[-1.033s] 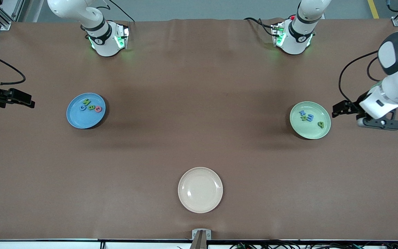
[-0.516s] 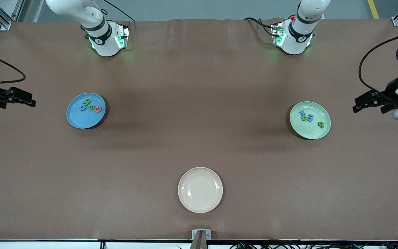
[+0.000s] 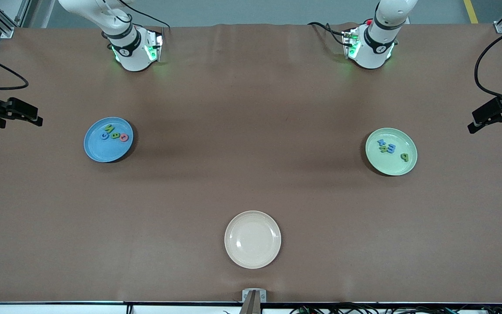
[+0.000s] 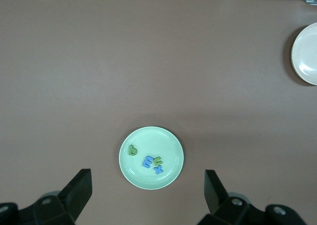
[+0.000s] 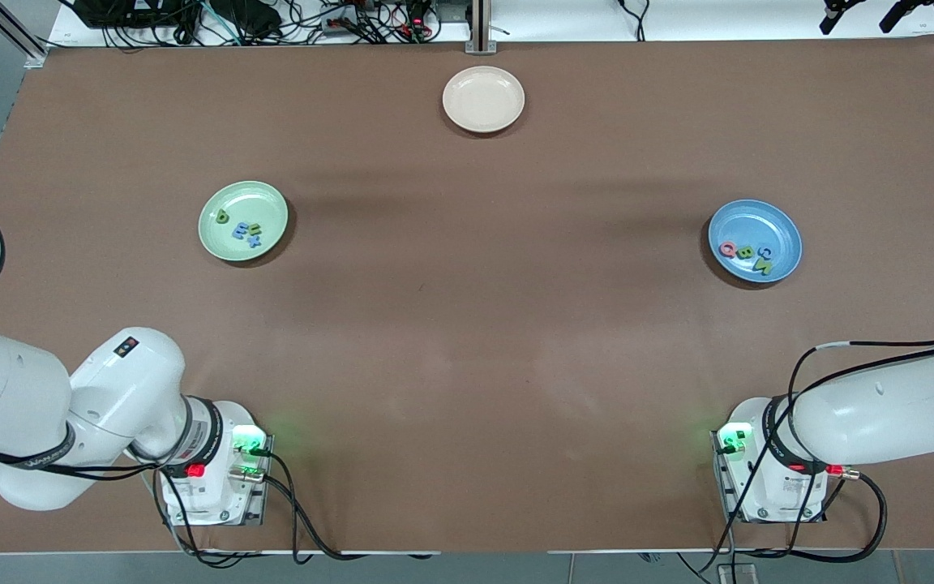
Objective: Sort uppercase to blue plate, lowercase to green plate
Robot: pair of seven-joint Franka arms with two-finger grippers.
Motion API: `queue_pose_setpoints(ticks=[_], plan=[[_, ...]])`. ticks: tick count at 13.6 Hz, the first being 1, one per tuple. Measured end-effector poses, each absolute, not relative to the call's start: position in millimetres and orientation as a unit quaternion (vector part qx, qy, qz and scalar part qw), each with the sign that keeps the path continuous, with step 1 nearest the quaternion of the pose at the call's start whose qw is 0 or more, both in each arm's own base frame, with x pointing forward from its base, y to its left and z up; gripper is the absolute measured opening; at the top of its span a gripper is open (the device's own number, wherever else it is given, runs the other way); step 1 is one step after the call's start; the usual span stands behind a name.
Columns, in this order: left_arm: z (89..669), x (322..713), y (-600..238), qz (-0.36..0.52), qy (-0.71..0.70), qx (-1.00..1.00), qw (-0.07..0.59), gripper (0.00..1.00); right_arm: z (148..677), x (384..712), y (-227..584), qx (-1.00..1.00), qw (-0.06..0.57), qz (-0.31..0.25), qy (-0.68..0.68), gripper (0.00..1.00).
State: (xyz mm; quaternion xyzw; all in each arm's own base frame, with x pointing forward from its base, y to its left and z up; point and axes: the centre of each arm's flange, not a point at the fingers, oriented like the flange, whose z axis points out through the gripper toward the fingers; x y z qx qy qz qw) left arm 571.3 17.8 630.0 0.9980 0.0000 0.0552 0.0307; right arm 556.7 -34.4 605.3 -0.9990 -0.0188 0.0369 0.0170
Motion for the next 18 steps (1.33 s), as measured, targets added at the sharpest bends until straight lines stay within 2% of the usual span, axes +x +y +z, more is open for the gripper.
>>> queue_pose_setpoints(ticks=[7,18], plan=[[627.3,572.9,3.3,0.052,-0.008,0.998,0.030,1.00,604.9,526.8,-23.6,-0.999,0.010,0.025,-0.031,1.00],[624.3,575.0,4.5,0.049,-0.001,0.999,0.018,1.00,607.3,508.1,-23.3,-0.999,0.005,0.018,-0.030,1.00]])
